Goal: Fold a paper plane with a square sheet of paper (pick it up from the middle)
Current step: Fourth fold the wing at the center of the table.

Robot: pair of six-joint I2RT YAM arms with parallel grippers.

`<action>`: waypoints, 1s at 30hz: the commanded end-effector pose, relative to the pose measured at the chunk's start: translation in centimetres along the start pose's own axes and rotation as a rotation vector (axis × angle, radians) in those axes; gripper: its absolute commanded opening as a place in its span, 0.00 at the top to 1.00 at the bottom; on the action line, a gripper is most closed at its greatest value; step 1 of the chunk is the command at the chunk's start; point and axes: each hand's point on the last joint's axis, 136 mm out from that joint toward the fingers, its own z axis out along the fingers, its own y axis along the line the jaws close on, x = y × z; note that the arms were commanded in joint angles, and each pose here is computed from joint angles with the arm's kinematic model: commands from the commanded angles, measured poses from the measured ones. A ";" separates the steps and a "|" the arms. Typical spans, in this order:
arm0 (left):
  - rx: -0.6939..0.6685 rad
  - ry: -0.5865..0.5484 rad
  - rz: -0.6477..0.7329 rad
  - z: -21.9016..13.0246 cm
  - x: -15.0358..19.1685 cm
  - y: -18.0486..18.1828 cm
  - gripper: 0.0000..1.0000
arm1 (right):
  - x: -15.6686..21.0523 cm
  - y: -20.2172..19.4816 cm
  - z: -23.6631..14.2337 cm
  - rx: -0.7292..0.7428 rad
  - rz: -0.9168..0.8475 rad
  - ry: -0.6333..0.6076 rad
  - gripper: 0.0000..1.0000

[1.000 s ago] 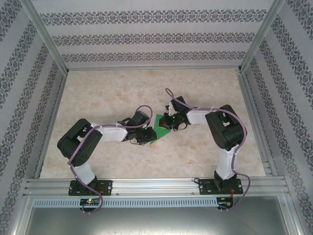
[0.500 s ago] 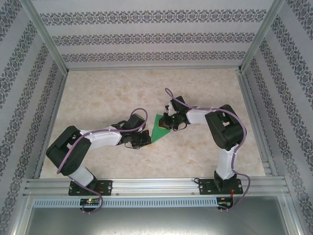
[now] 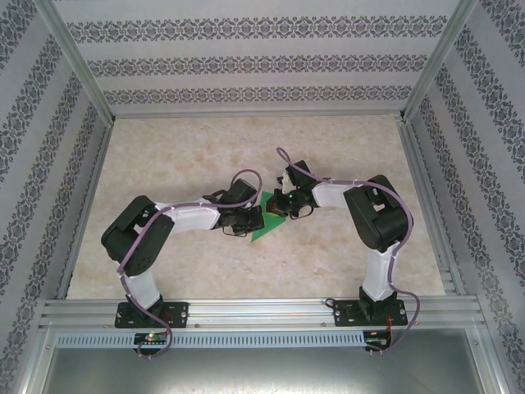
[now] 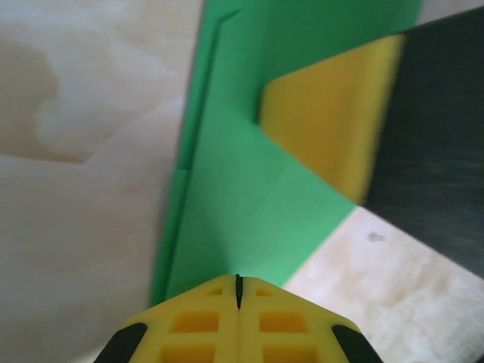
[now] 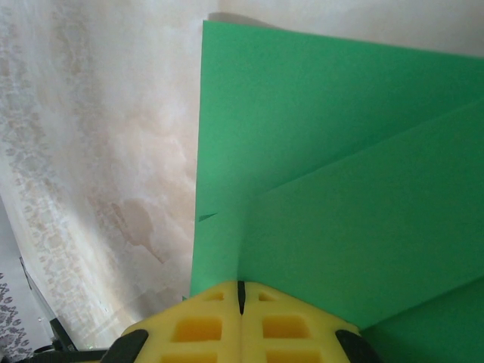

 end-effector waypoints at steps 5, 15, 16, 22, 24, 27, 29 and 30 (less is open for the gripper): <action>-0.074 0.041 -0.006 0.8 1.0 2.2 1.00 | 2.8 -7.3 1.4 0.249 0.118 0.068 1.00; -0.087 0.194 -0.033 -0.7 6.8 5.6 1.00 | 2.9 -8.6 1.2 0.321 0.140 0.082 1.00; -0.098 0.206 -0.028 -0.9 7.3 5.9 1.00 | 2.9 -8.6 1.2 0.323 0.142 0.083 1.00; -0.112 0.232 0.038 -2.1 7.8 5.8 1.00 | 2.9 -8.6 1.2 0.320 0.142 0.082 1.00; -0.100 0.186 0.067 -2.9 6.6 4.7 1.00 | 2.9 -8.6 1.2 0.317 0.141 0.083 1.00; -0.067 0.040 0.087 -4.4 3.7 2.6 1.00 | 2.8 -8.1 1.3 0.296 0.136 0.083 1.00; -0.016 -0.065 0.096 -5.3 1.8 1.0 1.00 | 2.6 -7.6 1.3 0.277 0.132 0.077 1.00; 0.011 -0.109 0.099 -5.6 0.9 0.2 1.00 | 2.5 -7.4 1.4 0.271 0.130 0.073 1.00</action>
